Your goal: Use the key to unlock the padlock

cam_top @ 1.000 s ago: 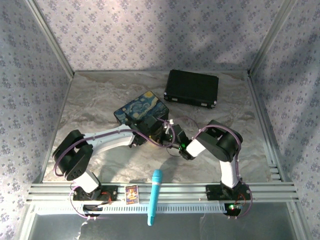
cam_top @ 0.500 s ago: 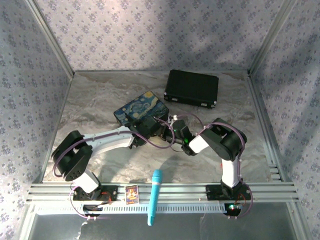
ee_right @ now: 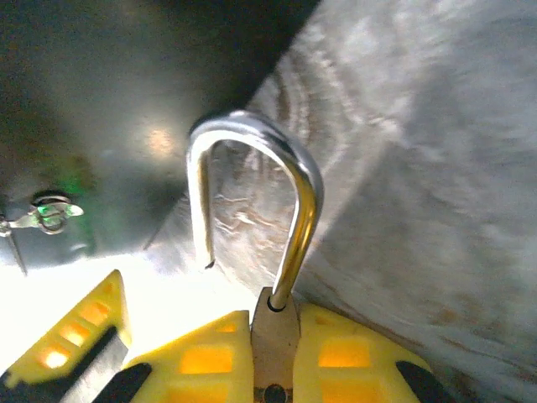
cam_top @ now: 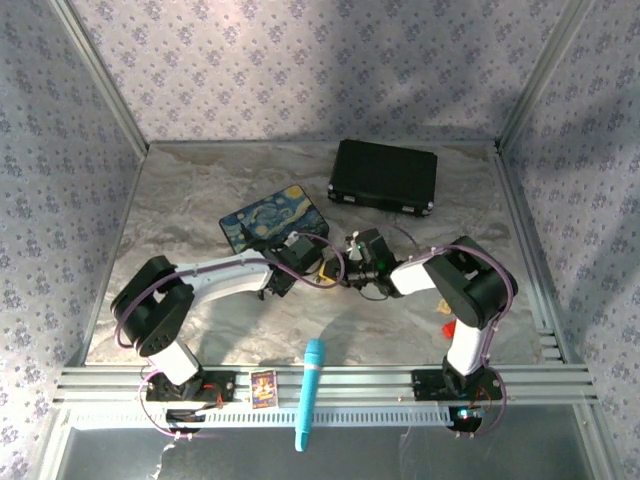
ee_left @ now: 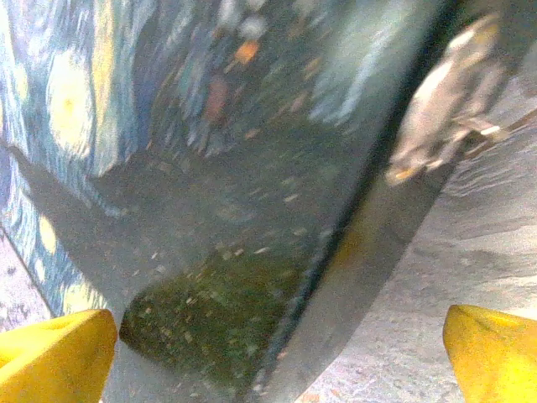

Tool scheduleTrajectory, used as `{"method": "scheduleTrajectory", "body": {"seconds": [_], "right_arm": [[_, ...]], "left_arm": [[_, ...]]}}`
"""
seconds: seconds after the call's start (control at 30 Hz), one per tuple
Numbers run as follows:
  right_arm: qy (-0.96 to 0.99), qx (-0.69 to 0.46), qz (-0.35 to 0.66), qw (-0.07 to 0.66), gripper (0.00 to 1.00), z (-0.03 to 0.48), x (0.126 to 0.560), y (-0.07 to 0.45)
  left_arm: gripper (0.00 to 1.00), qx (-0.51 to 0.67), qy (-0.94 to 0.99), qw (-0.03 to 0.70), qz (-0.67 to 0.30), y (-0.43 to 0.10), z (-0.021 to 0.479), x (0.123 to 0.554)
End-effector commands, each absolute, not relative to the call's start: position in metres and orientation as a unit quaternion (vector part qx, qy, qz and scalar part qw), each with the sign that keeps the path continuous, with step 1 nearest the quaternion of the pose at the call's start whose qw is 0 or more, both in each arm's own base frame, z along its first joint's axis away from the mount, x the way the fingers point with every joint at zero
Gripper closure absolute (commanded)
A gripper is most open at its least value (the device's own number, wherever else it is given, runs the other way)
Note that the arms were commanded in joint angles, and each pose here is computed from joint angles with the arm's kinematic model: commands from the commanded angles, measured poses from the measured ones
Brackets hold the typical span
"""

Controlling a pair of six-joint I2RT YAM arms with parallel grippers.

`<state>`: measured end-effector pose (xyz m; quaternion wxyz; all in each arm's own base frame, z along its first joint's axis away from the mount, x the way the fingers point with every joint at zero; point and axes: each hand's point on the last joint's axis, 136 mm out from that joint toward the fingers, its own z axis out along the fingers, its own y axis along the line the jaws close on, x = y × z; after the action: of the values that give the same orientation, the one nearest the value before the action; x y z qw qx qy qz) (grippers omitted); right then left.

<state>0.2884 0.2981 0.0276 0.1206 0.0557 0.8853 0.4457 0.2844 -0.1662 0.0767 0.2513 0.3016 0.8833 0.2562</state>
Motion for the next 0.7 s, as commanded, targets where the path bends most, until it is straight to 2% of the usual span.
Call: {"method": "scheduleTrajectory", "body": {"seconds": [0.0,0.2,0.4,0.67], "right_arm": [[0.933,0.052,0.356,0.001,0.98,-0.012,0.245,0.249],[0.946,0.011,0.316,-0.077,0.96,0.002,0.235,0.211],[0.948,0.009,0.299,-0.105,0.9,0.01,0.239,0.185],[0.975,-0.002,0.209,-0.072,0.74,0.014,0.25,0.156]], "left_arm": [[0.0,0.234,0.898,0.267,0.261,-0.15,0.094,0.288],[0.0,0.15,0.92,0.276,0.234,-0.12,0.105,0.287],[0.0,0.11,0.935,0.252,0.223,-0.092,0.098,0.29],[0.0,0.073,0.936,0.256,0.232,-0.063,0.1,0.308]]}}
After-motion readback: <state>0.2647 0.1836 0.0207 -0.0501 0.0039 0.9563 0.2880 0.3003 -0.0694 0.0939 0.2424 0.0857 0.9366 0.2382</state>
